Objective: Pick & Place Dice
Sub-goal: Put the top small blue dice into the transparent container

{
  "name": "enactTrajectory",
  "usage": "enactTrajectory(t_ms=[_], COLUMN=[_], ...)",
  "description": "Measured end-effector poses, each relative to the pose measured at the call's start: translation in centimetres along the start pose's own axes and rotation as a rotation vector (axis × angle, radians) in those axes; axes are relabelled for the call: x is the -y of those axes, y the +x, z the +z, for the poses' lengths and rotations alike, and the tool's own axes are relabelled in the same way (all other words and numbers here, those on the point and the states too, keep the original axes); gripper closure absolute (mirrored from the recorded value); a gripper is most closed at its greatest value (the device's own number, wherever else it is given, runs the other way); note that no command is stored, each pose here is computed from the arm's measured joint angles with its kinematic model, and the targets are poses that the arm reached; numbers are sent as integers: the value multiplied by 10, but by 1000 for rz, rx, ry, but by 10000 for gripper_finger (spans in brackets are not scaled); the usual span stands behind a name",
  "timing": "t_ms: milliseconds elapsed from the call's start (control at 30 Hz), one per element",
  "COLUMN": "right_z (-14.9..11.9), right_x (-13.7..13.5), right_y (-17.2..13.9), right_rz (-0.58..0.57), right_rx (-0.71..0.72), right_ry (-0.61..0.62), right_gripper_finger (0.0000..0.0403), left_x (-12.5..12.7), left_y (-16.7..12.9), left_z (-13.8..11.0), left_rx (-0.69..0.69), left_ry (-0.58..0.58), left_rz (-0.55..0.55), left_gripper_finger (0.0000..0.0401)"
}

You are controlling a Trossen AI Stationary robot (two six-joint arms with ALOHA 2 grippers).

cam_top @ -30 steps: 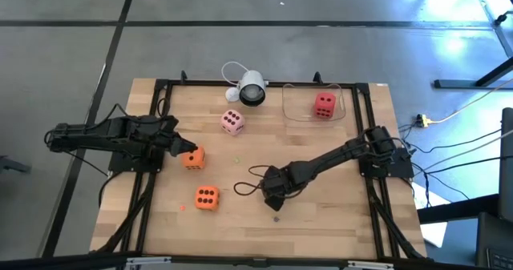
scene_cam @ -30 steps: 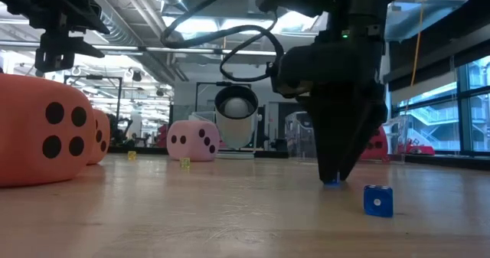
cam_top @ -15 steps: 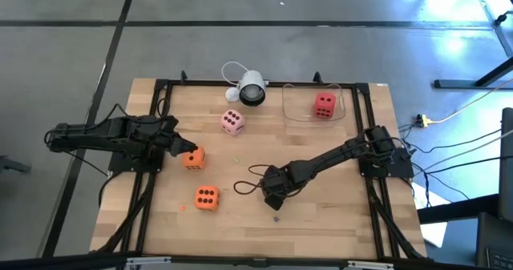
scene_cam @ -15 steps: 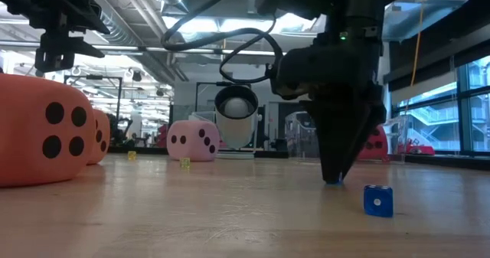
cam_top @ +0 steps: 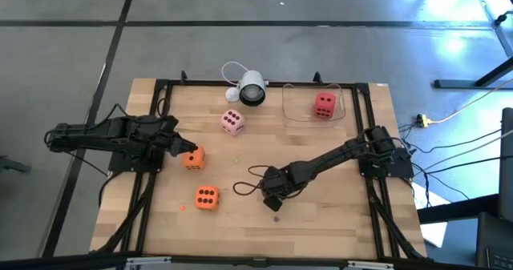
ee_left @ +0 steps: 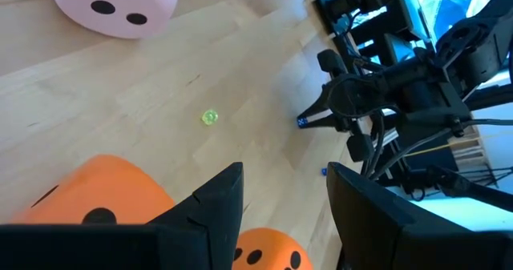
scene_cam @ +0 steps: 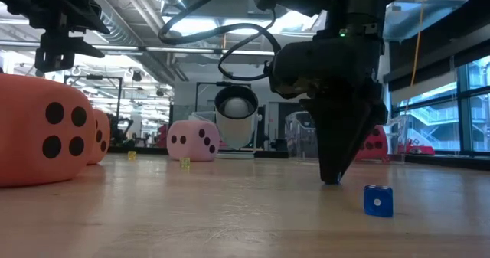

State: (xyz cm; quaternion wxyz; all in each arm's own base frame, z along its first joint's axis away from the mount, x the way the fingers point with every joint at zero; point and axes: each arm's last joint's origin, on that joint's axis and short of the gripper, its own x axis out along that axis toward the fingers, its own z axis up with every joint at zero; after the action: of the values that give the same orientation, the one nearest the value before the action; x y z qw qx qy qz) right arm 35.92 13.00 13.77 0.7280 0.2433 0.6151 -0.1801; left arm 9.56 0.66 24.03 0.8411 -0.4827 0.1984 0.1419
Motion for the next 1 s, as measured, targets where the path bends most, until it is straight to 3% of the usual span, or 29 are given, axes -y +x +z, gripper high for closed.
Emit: enactTrajectory(t_ms=[533,1000], right_z=[-10,-19], right_x=[2,24], right_y=[-6,-96], right_rz=[-12,-31], right_rx=[-79,52], right_ry=[-91,-102], right_gripper_finger=[352,352], left_x=[0,0], left_y=[0,0], left_z=[0,0], left_rx=[0,0], left_ry=[-11,-5], left_rz=[-1,-1], left_gripper_finger=[226,226])
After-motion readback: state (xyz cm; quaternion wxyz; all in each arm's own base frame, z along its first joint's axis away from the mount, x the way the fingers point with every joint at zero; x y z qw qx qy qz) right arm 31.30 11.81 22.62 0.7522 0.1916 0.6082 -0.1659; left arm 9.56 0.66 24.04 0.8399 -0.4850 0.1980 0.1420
